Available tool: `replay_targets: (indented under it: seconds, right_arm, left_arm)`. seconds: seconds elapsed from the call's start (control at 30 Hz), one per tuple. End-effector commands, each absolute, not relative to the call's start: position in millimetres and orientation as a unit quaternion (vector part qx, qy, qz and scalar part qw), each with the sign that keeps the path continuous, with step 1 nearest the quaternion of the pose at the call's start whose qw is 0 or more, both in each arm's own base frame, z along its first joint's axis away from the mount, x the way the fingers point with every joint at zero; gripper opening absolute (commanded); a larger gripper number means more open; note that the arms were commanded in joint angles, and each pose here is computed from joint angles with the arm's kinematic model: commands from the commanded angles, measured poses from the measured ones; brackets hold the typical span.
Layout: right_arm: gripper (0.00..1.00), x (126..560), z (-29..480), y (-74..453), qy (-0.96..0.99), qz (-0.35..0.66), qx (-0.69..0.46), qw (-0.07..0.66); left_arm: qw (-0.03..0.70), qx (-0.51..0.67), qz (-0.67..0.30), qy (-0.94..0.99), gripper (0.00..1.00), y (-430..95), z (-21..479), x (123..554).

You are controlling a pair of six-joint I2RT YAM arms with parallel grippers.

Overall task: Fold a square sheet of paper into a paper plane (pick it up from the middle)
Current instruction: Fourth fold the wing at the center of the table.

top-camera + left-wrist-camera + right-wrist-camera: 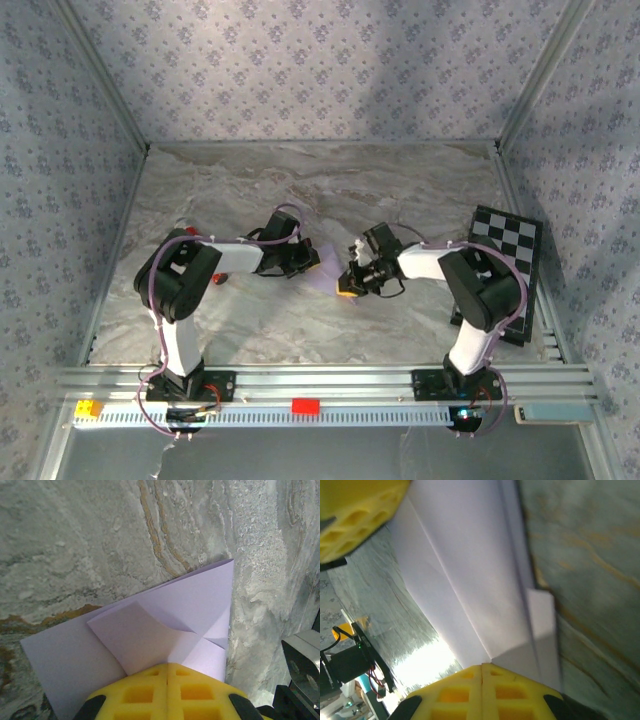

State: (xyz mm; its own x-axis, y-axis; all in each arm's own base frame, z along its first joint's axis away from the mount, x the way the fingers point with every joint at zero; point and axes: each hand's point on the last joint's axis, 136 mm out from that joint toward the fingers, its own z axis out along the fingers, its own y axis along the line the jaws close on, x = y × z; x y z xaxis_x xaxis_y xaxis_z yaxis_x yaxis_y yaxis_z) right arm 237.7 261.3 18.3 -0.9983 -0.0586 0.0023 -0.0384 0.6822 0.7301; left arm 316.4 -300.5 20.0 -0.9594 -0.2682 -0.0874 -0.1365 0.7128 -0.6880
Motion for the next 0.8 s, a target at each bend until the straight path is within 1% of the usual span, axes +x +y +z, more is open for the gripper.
replay_targets:
  seconds: [0.0,0.13,0.2,0.4,0.57,0.77]
  right_arm:
    - [0.07,224,24,252,-0.91,-0.413,0.016,0.024]
    - [0.06,234,58,260,-0.9,-0.435,0.029,-0.005]
    - [0.07,244,61,262,-0.904,-0.426,0.027,-0.012]
    - [0.06,264,32,272,-0.915,-0.403,0.015,0.008]
    - [0.0,251,9,259,-0.931,-0.363,-0.002,0.026]
    - [0.0,230,-14,241,-0.941,-0.335,-0.003,0.041]
  left_arm:
    - [0.073,-0.128,-0.297,0.943,0.03,-277,-19,305]
    - [0.073,-0.127,-0.299,0.943,0.03,-279,-17,305]
    - [0.072,-0.127,-0.299,0.943,0.03,-279,-18,305]
    - [0.074,-0.124,-0.3,0.943,0.03,-280,-16,306]
    - [0.082,-0.125,-0.299,0.942,0.03,-277,-13,311]
    - [0.088,-0.132,-0.298,0.941,0.04,-266,-11,320]
